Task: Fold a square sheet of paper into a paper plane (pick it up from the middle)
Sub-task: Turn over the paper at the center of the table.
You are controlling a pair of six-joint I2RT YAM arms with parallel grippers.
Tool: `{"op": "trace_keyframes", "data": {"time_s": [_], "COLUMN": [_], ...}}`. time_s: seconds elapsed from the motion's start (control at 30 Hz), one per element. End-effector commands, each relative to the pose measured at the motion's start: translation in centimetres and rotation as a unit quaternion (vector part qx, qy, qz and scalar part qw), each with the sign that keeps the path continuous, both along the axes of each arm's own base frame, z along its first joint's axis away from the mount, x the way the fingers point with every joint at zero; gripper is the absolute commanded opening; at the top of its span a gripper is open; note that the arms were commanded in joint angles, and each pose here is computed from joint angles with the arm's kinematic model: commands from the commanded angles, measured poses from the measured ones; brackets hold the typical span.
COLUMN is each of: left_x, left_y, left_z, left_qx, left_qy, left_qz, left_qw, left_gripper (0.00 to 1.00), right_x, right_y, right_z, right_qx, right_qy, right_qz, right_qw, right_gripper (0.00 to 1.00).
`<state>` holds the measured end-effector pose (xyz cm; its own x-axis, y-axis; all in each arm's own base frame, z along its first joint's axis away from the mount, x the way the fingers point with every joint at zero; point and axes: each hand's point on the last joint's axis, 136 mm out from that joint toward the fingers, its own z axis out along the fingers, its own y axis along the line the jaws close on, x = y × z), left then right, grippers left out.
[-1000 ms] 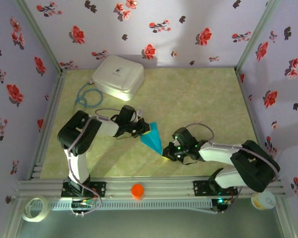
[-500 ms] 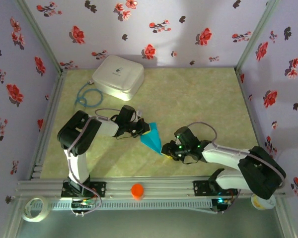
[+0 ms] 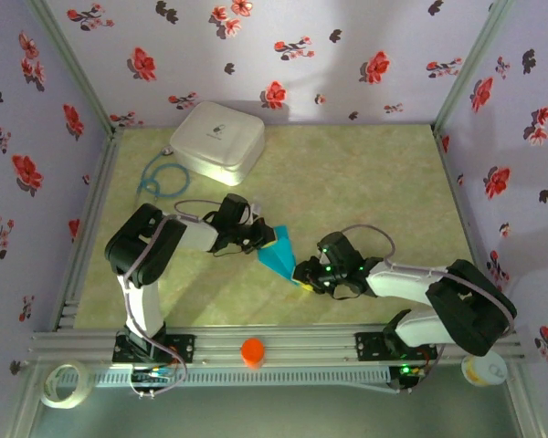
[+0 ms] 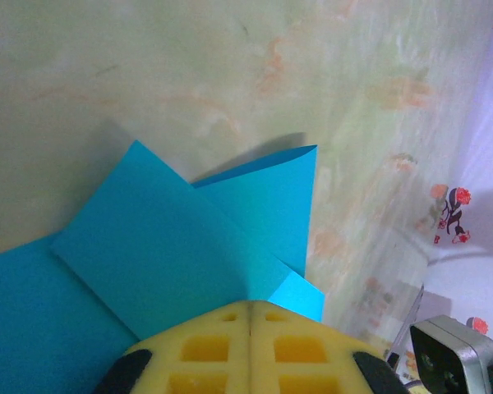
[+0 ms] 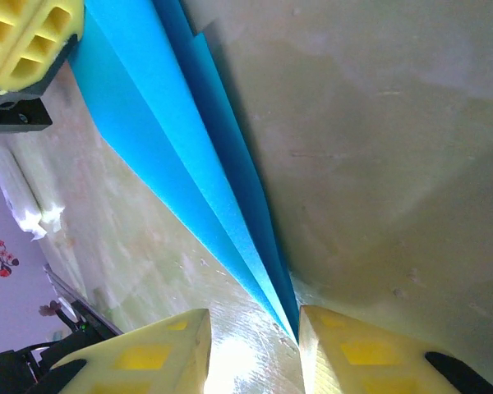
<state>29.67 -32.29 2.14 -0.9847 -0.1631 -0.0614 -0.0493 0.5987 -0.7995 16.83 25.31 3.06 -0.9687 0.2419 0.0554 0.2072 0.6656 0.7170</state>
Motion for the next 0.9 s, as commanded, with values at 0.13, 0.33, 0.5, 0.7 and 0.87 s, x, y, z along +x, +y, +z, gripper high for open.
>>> {"op": "trace_keyframes", "data": {"time_s": [0.13,0.33,0.5,0.7,0.87], "left_x": [-0.4,-0.3,-0.3,-0.3,-0.3], "left_y": [0.8,0.8,0.8,0.7,0.7], "left_z": [-0.5,-0.5,-0.4,-0.4,-0.3], "left_qx": [0.013,0.013,0.012,0.012,0.012], "left_qy": [0.012,0.013,0.013,0.014,0.013], "left_qz": [0.008,0.009,0.01,0.009,0.009], "left_qw": [1.0,1.0,1.0,1.0,1.0], "left_gripper": [0.0,0.0,0.0,0.0,0.0], "right_x": [-0.2,-0.6,-0.5,0.0,0.6], "right_y": [-0.1,-0.3,0.3,1.0,1.0], "right_z": [-0.5,-1.1,-0.7,0.1,0.3], "right_qx": [-0.004,-0.01,0.002,0.018,0.023], "right_qy": [0.013,0.026,0.026,0.014,0.0], "right_qz": [-0.008,-0.004,0.004,0.006,-0.003], "right_qw": [1.0,1.0,1.0,1.0,1.0], "right_gripper": [0.35,0.35,0.34,0.34,0.35]}}
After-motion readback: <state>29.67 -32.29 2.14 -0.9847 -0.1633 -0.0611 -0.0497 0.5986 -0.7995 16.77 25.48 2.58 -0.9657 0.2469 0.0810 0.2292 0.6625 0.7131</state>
